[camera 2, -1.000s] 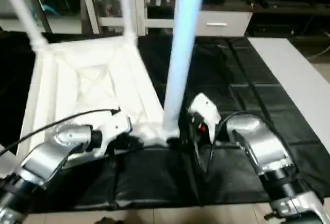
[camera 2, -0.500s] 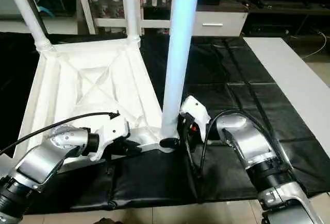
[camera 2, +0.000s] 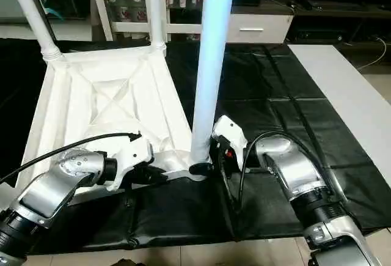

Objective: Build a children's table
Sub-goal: Rotate leg to tighten

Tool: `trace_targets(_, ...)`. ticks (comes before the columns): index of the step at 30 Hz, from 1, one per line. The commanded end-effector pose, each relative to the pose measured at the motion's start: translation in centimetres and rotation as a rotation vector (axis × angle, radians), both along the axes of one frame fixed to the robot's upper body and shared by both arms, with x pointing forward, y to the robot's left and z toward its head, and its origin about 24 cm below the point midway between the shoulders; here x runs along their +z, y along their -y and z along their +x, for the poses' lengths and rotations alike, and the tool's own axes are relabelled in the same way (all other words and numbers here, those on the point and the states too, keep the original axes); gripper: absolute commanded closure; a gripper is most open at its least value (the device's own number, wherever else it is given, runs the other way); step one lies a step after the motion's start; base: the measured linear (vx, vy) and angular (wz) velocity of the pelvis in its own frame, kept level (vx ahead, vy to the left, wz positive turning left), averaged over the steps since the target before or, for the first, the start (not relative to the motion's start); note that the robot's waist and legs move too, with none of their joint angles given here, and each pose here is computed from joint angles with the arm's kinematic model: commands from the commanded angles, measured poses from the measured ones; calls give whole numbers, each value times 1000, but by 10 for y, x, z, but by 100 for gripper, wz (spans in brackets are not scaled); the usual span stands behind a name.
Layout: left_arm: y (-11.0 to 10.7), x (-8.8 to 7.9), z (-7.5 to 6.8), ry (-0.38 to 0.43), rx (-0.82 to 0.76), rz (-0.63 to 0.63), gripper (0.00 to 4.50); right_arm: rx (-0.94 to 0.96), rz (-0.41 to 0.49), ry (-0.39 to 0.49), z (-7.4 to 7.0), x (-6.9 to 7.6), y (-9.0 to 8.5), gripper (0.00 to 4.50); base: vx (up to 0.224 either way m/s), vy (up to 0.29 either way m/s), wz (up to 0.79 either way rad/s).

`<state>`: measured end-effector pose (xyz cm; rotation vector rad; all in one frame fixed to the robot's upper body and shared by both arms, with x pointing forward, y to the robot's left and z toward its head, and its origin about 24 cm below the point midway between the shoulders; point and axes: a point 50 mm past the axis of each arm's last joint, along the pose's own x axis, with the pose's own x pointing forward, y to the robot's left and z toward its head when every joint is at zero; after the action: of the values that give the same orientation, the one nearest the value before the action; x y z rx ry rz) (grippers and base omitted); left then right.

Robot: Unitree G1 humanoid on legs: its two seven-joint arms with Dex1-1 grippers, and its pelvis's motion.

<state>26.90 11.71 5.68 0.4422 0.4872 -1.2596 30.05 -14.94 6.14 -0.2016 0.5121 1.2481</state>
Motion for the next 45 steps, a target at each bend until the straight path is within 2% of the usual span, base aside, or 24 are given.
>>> trace_targets(1,13,6,-4,4,-82,-28,450,9,17,26,3,4,-3,168,0,0,0)
trace_targets(13,11,5,-5,-8,-68,-32,450,1,34,15,0,0,-8,180,0,0,0)
trace_targets(14,12,3,-2,-12,-35,-39,450,-93,40,51,6,-5,-11,181,0,0,0)
trace_targets(16,13,2,-1,-12,-20,-44,450,-132,44,57,9,-6,-12,181,0,0,0)
trace_targets(17,16,0,4,-8,15,-56,450,-247,48,79,16,-11,-14,181,0,0,0)
trace_targets(18,16,0,4,-8,15,-56,450,-247,48,79,16,-11,-14,182,0,0,0)
trace_targets(22,29,-6,20,3,122,-70,450,-536,95,41,26,-25,-23,183,0,0,0)
trace_targets(24,38,-9,27,1,168,-69,450,-680,80,47,30,-35,-27,183,0,0,0)
trace_targets(25,38,-9,27,1,168,-69,450,-680,80,47,30,-35,-27,183,0,0,0)
trace_targets(26,45,-12,34,-7,224,-62,450,-787,71,60,33,-41,-32,183,0,0,0)
trace_targets(30,49,-18,45,7,303,-21,450,-902,70,62,36,-45,-44,184,0,0,0)
trace_targets(31,52,-20,54,28,373,0,450,-968,43,47,38,-47,-55,184,0,0,0)
trace_targets(32,54,-22,61,48,437,20,450,-1021,24,47,40,-46,-67,184,0,0,0)
trace_targets(36,55,-22,66,82,489,25,450,-1057,4,100,42,-42,-77,184,0,0,0)
trace_targets(38,55,-21,68,91,506,14,450,-1043,37,138,44,-36,-85,184,0,0,0)
trace_targets(41,54,-20,68,89,504,7,450,-1027,108,137,45,-31,-89,184,0,0,0)
trace_targets(44,53,-22,68,85,494,8,450,-1005,111,160,46,-29,-89,184,0,0,0)
trace_targets(45,52,-22,68,86,493,8,450,-998,123,171,46,-28,-89,129,0,0,0)
